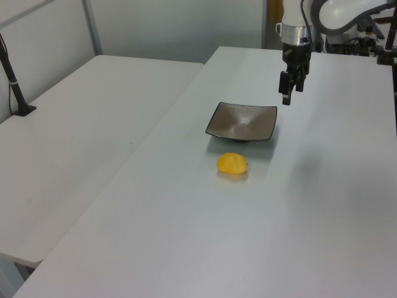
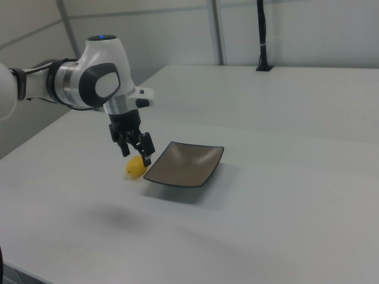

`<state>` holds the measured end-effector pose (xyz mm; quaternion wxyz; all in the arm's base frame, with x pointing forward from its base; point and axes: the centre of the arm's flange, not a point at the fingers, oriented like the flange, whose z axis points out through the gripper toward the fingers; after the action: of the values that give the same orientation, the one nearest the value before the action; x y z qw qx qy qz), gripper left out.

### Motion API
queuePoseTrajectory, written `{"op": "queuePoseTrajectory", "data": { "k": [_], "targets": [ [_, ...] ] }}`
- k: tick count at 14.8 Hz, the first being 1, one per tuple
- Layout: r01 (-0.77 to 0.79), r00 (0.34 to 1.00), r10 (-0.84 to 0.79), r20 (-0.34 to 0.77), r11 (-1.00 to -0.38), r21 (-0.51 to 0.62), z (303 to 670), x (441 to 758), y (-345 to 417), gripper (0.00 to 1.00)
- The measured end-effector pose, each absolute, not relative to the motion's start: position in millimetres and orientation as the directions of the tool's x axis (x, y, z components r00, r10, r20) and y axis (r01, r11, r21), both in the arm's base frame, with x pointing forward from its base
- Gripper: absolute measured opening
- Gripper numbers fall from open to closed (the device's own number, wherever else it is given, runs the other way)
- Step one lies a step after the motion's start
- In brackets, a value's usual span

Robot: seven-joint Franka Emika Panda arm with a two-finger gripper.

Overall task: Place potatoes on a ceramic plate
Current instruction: 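Move the open gripper over the yellow potato beside the plate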

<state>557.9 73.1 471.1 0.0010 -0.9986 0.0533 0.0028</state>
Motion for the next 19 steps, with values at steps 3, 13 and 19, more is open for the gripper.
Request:
{"op": "queuePoseTrajectory", "data": {
  "k": [3,13,19],
  "targets": [
    [-0.101,0.995,-0.101,-0.012,-0.995,0.0,467,558,76,1.0],
    [-0.151,0.985,-0.154,0.084,-0.988,-0.032,467,574,84,1.0],
    [-0.209,0.959,-0.228,0.17,-0.97,-0.123,446,618,157,1.0]
  ]
}}
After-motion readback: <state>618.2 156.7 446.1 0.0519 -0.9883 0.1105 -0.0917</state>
